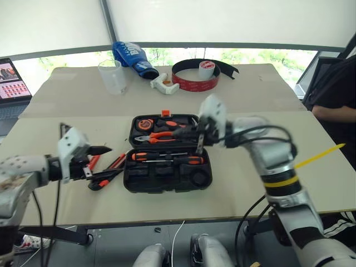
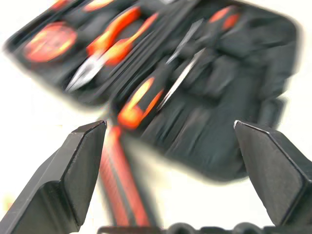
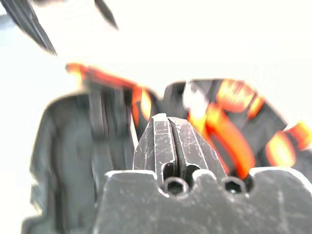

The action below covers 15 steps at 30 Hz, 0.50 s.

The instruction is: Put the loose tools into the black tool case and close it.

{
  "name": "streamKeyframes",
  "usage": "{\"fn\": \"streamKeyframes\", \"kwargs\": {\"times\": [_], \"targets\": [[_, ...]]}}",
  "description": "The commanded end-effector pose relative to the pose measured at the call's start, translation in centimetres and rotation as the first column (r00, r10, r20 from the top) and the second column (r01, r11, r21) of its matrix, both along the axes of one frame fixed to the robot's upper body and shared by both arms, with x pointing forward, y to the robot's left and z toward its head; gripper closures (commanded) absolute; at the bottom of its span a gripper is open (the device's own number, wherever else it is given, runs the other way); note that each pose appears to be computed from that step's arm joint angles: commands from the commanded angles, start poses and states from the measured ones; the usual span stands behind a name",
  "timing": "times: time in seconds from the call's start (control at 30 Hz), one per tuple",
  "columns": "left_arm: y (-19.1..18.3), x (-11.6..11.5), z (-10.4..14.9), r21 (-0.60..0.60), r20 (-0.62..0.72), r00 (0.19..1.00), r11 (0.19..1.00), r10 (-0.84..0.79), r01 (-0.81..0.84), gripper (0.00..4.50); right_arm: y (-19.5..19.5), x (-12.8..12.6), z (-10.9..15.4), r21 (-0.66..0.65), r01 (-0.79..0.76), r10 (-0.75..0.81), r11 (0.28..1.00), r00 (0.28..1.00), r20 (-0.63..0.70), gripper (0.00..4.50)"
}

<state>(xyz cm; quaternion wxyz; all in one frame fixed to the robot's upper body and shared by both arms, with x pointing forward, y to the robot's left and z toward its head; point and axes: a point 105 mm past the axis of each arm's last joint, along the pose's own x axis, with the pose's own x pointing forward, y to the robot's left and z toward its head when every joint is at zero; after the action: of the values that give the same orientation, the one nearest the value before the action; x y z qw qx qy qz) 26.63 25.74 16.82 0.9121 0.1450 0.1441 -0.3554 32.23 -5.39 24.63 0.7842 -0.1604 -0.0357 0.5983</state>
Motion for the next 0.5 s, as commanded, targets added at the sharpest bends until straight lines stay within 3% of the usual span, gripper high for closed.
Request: {"fn": "streamKeyframes", "kwargs": {"times": [0.03, 0.2, 0.33, 0.5], "targets": [[4.0, -2.4, 0.8, 0.007, 0.077, 0.964, 0.967, 0.253, -0.255, 0.00, -1.6, -3.7, 1.0, 0.019, -0.112, 0.112, 0.994, 0.993, -0.028, 3.03], [7.9, -6.8, -2.1, 0.038, -0.010, 0.873, 0.873, 0.487, -0.486, 0.00, -2.8, -5.6, 0.3, -0.018, -0.133, 0.132, 0.991, 0.990, -0.041, 1.21], [8.1, -7.3, -3.4, 0.079, -0.056, 0.855, 0.856, 0.516, -0.511, 0.00, -2.8, -6.1, 0.2, -0.018, -0.138, 0.137, 0.990, 0.989, -0.051, 1.20], [7.1, -4.4, -2.7, 0.072, -0.077, 0.861, 0.864, 0.503, -0.499, 0.00, -2.8, -6.4, 0.1, -0.011, -0.129, 0.128, 0.992, 0.990, -0.056, 1.20]]}}
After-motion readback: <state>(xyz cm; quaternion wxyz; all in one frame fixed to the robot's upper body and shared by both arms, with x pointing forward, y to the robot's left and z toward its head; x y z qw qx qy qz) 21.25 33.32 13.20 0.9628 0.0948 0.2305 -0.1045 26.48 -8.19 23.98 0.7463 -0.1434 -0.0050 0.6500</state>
